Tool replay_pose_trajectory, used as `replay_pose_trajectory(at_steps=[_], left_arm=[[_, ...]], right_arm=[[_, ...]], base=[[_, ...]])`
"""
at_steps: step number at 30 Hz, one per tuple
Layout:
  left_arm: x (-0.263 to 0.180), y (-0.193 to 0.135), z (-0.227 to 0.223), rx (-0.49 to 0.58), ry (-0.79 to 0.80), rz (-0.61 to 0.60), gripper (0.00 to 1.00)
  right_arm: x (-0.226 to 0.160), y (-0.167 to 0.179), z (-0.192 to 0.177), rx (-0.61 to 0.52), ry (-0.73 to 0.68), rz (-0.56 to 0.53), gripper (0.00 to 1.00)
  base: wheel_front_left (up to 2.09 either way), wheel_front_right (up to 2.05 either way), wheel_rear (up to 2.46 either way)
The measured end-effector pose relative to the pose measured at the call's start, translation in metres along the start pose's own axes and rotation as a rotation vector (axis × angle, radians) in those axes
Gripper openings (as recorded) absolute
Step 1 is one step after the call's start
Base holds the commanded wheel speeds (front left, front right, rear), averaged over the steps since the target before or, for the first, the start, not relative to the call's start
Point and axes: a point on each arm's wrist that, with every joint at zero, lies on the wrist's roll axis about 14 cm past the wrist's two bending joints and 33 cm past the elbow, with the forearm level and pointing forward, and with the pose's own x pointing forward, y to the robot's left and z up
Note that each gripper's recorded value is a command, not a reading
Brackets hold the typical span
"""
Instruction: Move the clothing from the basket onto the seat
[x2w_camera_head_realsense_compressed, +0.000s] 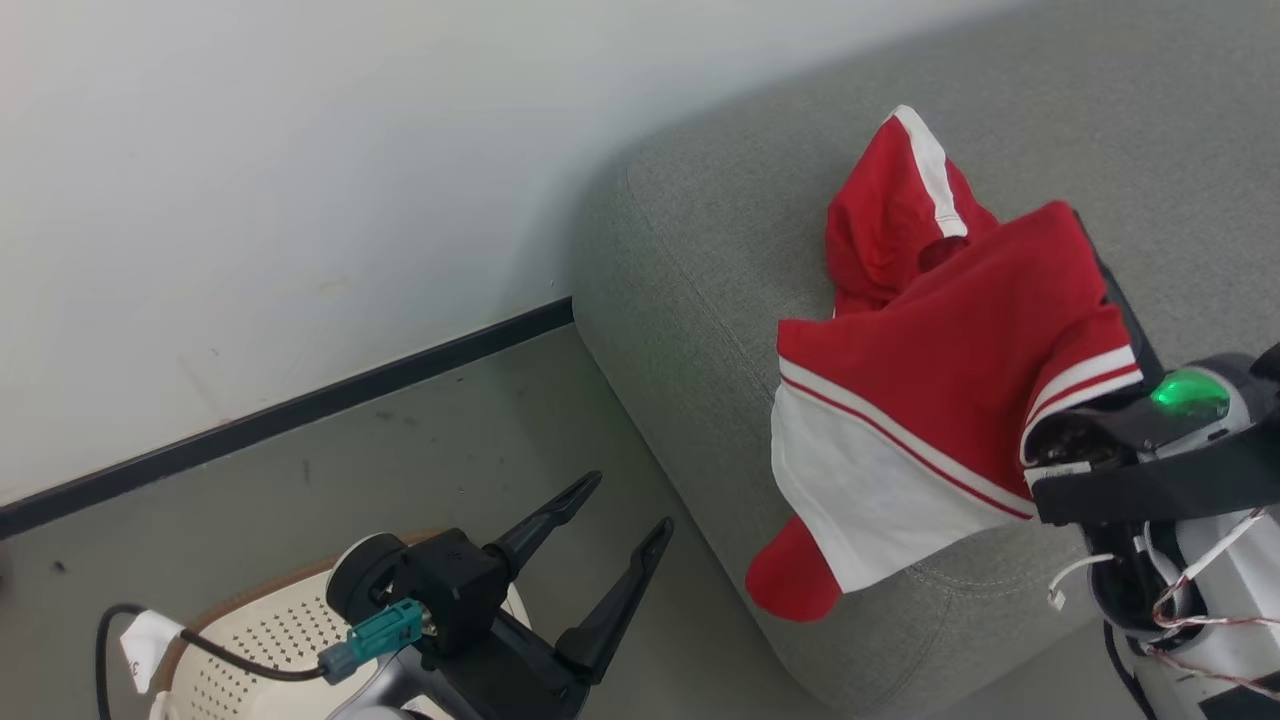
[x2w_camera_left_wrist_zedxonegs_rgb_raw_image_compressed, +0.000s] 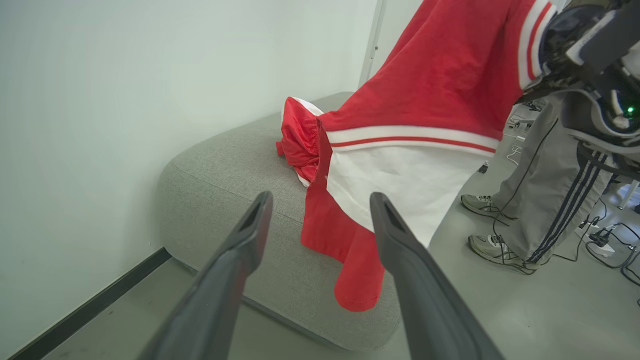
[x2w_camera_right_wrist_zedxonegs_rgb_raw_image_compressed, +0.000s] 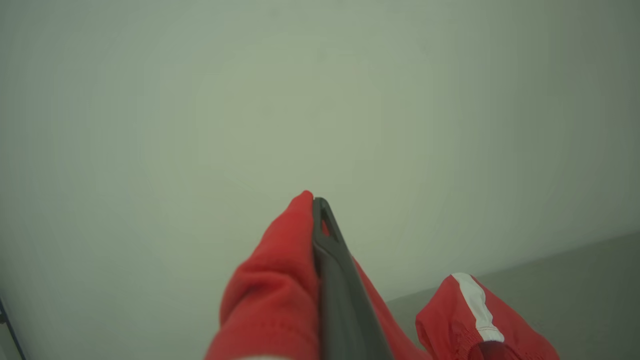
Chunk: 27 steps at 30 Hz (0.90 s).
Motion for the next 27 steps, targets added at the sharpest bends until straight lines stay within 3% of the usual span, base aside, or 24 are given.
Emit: replay_pose_trajectory(at_steps=[12,27], left_arm=[[0.007,0.006,-0.008,-0.003,0.016,-0.037,1.0],[0.014,0.022,-0.016,-0.046,0.01,-0.063,1.0]], right_arm=[[0.058,-0.017,0.055,-0.128,-0.126,0.034,0.0],[0.107,-0.095,0.096,-0.092,-0.252,-0.165,0.0]], base=[[0.0,0.0,0.0],[0.0,0.0,0.0]])
